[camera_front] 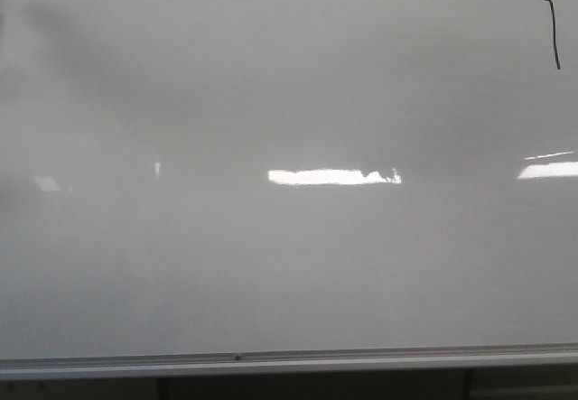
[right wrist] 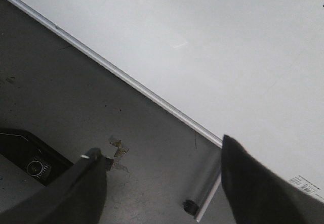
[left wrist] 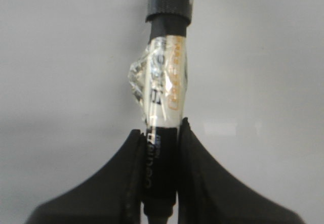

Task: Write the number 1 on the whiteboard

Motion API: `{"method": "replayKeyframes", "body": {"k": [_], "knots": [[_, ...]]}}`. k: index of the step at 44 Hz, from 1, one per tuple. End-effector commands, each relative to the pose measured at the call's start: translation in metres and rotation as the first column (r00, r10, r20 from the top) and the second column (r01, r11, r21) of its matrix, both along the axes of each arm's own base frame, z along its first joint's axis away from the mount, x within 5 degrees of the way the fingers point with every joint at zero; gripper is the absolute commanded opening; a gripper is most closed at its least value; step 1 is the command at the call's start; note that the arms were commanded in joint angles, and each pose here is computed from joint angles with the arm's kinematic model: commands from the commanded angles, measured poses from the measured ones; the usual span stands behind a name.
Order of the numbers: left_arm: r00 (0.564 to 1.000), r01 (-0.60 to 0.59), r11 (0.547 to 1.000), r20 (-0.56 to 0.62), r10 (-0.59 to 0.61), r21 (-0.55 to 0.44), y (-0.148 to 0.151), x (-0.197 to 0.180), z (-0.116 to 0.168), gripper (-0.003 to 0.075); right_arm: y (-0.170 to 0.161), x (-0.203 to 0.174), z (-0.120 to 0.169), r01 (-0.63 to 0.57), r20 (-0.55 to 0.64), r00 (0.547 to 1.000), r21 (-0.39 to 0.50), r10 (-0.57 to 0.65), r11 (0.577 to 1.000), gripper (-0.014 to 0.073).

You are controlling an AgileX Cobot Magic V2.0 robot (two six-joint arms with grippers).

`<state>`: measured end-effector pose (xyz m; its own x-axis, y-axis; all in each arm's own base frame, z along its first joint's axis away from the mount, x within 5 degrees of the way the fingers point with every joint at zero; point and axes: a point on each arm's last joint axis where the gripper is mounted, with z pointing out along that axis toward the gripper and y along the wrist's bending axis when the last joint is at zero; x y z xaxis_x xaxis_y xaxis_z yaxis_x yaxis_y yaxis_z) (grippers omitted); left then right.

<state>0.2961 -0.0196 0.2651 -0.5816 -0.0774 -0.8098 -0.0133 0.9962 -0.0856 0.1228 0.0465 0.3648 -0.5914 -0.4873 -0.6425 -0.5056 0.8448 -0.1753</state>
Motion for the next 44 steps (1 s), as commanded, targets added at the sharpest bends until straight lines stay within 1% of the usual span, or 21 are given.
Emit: {"method": "replayKeyframes", "body": {"k": [1,8,11,15,20,25,27,29,33,37,43,44], "knots": [[0.987,0.001,0.999,0.161,0.007,-0.049,-0.002,0.013,0.016,-0.0008,-0.001,0.002,0.012,0.008,0.083,0.997,0.024,-0.01,1.0,0.0508],[0.987,0.006,0.999,0.161,0.002,-0.051,-0.003,0.023,0.003,-0.0004,-0.001,0.003,0.012,0.008,0.083,0.996,0.024,-0.01,1.0,0.0508],[0.988,0.006,0.999,0.155,0.002,-0.051,-0.004,0.025,-0.001,0.0017,-0.001,0.003,0.012,0.008,0.083,0.996,0.024,-0.01,1.0,0.0508],[0.988,0.008,0.999,0.154,0.0,-0.052,-0.004,0.029,-0.005,0.0065,-0.001,0.003,0.012,0.007,0.087,0.996,0.026,-0.009,1.0,0.0508],[0.989,0.007,0.999,0.146,0.0,-0.049,-0.004,0.033,-0.006,0.0155,-0.001,0.003,0.013,0.007,0.092,0.996,0.028,-0.009,1.0,0.0508],[0.989,0.008,0.999,0.146,-0.001,-0.047,-0.004,0.036,-0.005,0.0301,-0.001,0.003,0.013,0.007,0.092,0.996,0.028,-0.009,1.0,0.0508],[0.989,0.008,0.999,0.146,-0.001,-0.047,-0.004,0.036,-0.005,0.0347,-0.001,0.003,0.013,0.007,0.092,0.996,0.028,-0.009,1.0,0.0508],[0.989,0.009,0.999,0.147,-0.002,-0.046,-0.004,0.037,-0.005,0.0376,-0.001,0.003,0.013,0.007,0.092,0.996,0.028,-0.009,1.0,0.0508],[0.991,0.022,1.0,0.134,-0.02,-0.015,-0.004,0.034,-0.004,0.0388,-0.001,0.003,0.012,0.007,0.09,0.996,0.027,-0.009,1.0,0.0508],[0.99,0.028,1.0,0.137,-0.029,0.006,-0.003,0.028,0.005,0.0388,-0.001,0.002,0.012,0.02,0.077,0.997,0.036,-0.023,0.999,0.0508],[0.992,0.019,1.0,0.126,-0.021,0.015,-0.002,0.007,0.028,0.0388,-0.002,0.0,0.012,0.098,0.047,0.994,0.103,-0.104,0.99,0.0508],[0.993,0.023,0.999,0.117,-0.027,0.032,-0.001,0.002,0.031,0.0388,-0.003,-0.001,0.013,0.12,0.042,0.991,0.12,-0.125,0.986,0.0508]]}}
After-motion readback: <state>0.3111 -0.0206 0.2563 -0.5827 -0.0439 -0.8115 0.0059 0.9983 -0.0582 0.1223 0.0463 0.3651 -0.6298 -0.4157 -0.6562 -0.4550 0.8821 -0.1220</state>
